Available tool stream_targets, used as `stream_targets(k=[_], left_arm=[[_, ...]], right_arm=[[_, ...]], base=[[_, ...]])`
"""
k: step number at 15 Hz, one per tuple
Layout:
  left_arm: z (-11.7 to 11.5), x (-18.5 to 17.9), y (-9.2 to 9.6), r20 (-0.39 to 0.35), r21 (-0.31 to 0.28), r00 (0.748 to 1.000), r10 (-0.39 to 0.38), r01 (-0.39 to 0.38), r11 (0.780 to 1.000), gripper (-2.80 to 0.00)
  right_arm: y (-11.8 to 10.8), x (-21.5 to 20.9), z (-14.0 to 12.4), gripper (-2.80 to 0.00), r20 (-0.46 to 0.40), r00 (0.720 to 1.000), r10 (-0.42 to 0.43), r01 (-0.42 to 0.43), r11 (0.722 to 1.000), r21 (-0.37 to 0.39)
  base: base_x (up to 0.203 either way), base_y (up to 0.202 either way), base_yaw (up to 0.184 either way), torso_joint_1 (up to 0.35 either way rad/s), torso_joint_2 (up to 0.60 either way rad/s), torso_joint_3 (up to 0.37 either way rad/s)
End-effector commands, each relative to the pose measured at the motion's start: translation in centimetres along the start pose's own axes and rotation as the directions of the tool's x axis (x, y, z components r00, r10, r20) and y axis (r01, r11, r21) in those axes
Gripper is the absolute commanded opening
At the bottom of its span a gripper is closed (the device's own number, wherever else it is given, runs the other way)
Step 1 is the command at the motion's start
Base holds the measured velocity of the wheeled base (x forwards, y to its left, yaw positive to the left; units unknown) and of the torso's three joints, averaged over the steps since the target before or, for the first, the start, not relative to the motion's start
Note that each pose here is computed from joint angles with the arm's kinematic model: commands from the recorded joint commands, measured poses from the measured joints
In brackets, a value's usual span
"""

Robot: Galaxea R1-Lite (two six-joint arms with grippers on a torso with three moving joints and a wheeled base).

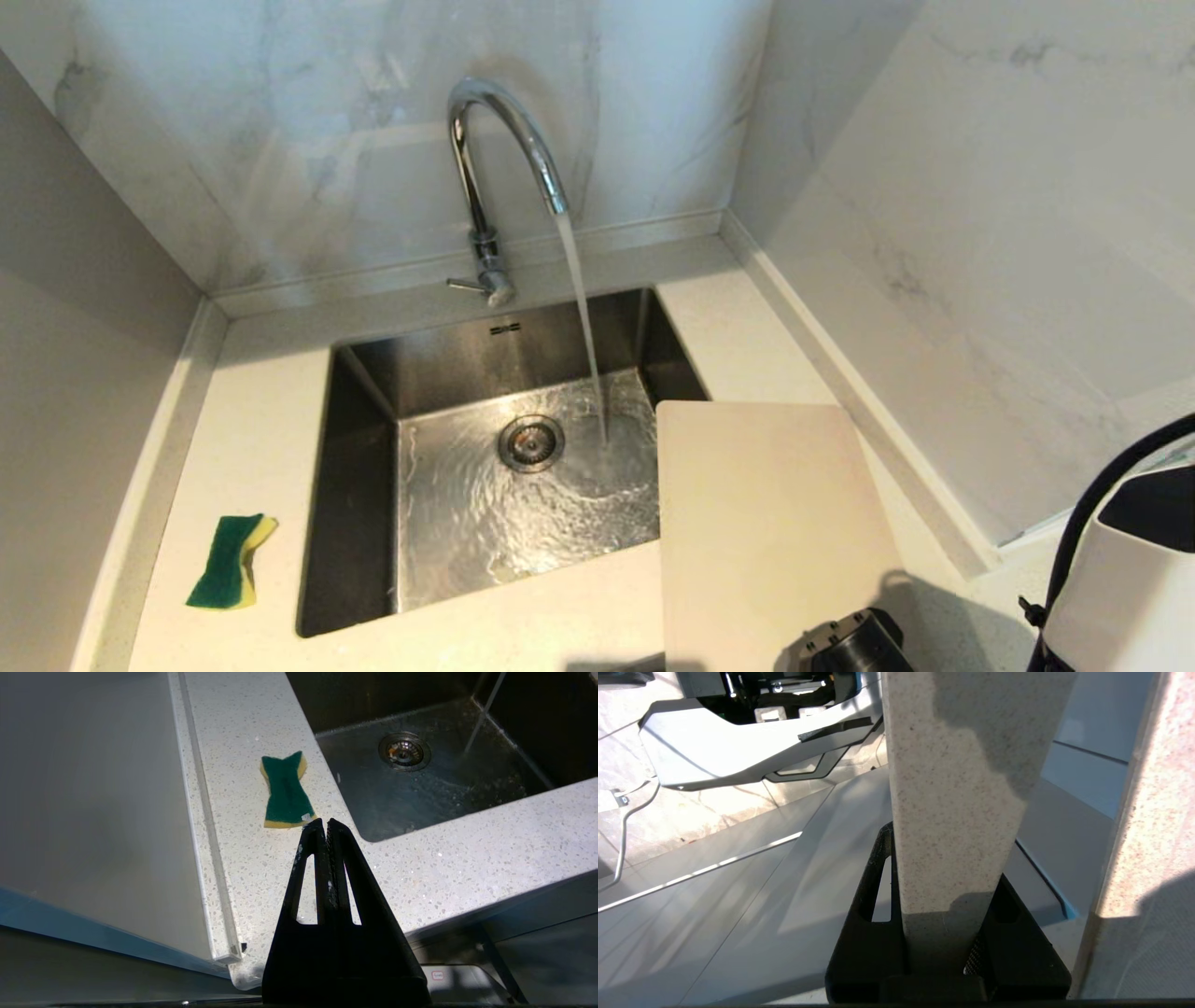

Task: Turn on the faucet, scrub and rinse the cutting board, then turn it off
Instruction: Put down the cutting board

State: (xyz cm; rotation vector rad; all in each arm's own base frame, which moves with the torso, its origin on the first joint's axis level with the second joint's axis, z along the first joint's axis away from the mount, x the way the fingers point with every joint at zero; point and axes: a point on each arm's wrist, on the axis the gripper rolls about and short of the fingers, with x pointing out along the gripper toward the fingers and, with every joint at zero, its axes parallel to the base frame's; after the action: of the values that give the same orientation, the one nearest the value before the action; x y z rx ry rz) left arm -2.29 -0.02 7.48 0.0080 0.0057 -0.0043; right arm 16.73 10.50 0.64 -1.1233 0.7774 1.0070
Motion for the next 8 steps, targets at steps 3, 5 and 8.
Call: stream_targets(k=[3, 5, 8], left_arm=[[-0.01, -0.01, 0.0, 0.0, 0.0, 1.0, 0.001, -0.001, 1.0, -2.8], [-0.01, -0.01, 0.0, 0.0, 0.0, 1.0, -0.002, 0.002, 1.0, -2.8], [-0.01, -0.01, 0.0, 0.0, 0.0, 1.0, 0.0, 0.0, 1.0, -2.8]], right_arm=[[0.06, 0.73, -0.18, -2.8, -0.018, 1.0, 0.022, -0.022, 1.0, 0.0], [-0.04, 0.75, -0.17, -2.8, -0.013, 1.0, 0.013, -0.013, 1.0, 0.001], [-0.08, 0.76, -0.16, 0.0, -0.012, 1.0, 0.012, -0.012, 1.0, 0.001]], base=[[0.0, 0.0, 0.0, 0.0, 0.0, 0.0], [0.0, 0.0, 0.0, 0.0, 0.0, 0.0], [0.0, 0.0, 0.0, 0.0, 0.0, 0.0]])
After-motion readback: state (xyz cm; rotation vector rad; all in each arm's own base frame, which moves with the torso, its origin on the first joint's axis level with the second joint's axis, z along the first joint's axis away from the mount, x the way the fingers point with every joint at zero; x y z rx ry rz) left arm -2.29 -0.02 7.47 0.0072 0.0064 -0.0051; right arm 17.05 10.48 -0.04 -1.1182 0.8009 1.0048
